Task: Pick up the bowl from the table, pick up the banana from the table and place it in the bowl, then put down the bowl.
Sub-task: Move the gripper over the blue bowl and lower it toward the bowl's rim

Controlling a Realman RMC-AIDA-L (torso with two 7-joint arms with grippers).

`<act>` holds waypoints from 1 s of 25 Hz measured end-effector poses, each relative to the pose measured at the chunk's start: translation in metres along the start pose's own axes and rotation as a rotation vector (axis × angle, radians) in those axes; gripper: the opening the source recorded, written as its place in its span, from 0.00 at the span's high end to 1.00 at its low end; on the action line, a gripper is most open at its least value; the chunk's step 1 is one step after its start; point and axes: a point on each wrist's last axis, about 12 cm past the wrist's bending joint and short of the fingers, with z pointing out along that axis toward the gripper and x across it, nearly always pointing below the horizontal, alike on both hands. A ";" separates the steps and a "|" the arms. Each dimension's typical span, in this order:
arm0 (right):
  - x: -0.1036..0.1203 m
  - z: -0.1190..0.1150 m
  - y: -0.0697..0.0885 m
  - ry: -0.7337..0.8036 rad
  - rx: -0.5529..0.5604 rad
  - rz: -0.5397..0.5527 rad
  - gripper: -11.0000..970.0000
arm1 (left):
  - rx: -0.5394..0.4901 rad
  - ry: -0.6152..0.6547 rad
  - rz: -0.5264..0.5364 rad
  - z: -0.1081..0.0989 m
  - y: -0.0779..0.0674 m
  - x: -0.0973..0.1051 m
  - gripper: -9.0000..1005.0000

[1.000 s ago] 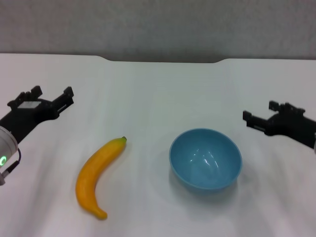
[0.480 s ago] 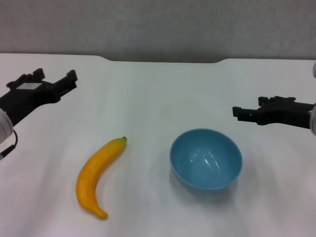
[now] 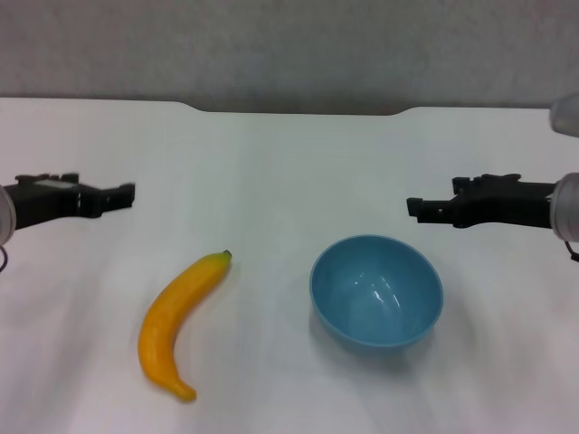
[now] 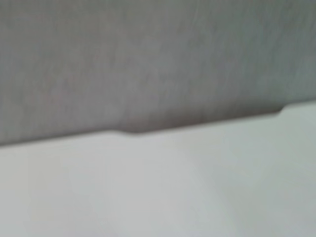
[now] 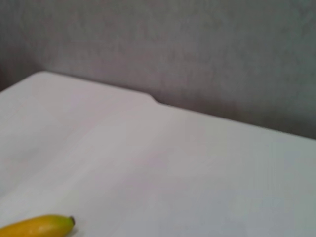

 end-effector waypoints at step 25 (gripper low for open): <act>-0.007 0.047 0.004 0.425 -0.002 0.167 0.08 | -0.140 0.164 0.067 0.008 0.010 0.002 0.12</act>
